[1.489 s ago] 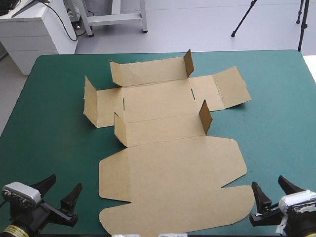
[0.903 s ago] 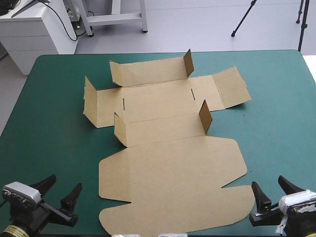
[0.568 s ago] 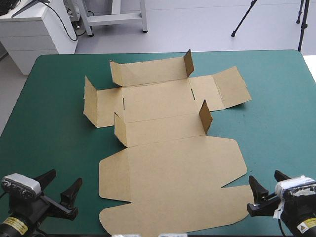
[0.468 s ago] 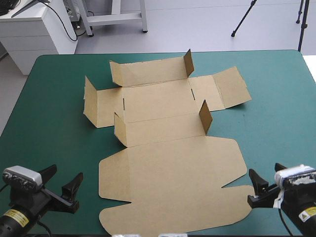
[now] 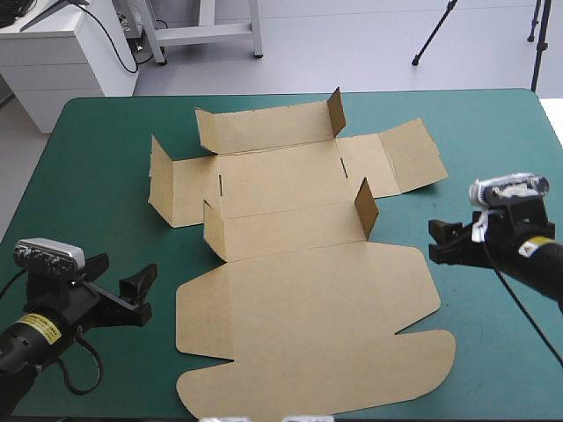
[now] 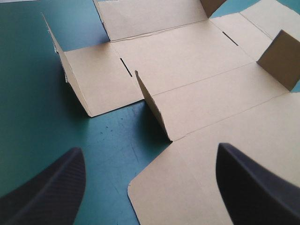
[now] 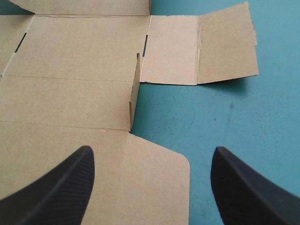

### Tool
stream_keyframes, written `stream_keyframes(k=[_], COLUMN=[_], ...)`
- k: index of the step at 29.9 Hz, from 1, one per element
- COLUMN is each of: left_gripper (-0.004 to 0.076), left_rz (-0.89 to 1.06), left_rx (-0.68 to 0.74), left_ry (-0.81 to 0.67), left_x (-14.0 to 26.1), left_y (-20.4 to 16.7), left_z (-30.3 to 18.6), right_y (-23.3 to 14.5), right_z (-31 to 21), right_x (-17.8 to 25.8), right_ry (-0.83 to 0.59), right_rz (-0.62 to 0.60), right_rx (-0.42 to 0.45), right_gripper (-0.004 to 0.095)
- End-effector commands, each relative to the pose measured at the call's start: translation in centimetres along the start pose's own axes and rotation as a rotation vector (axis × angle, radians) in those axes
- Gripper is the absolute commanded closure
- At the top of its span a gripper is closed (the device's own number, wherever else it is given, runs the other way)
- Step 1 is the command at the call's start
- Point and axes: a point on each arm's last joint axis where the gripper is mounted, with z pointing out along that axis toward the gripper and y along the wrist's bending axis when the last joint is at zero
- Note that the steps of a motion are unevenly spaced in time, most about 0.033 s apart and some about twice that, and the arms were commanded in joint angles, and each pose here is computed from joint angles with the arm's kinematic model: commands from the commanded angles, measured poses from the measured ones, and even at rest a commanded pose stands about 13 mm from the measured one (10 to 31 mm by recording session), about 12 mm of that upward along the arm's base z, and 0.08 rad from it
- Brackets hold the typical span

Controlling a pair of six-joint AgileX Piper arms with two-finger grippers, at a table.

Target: Fold the box

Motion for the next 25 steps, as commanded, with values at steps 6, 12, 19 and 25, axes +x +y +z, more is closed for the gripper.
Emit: stream_keyframes(k=[6,12,19,25], left_gripper=[0.0178,0.0178,0.0178,0.0178], left_rz=[-0.008,-0.014,-0.015,-0.019], left_rx=[0.007,0.006,0.003,0.002], left_ry=[-0.073,-0.068,-0.041,-0.029], left_x=[-2.0,-1.9,-1.7,-1.6], left_y=[-0.2,-0.2,-0.2,-0.2], left_z=[0.2,0.2,0.3,0.3], right_y=[0.1,2.2,2.9,2.7], right_z=[5.9,10.9,16.5,20.3], right_x=[-6.4,-8.5,-8.7,-8.6], right_ry=[0.153,0.238,0.407,0.458], right_rz=[-0.012,-0.074,-0.084,-0.073], right_rx=[-0.119,-0.125,-0.11,-0.116], right_gripper=[0.0268,0.0268,0.0268,0.0268])
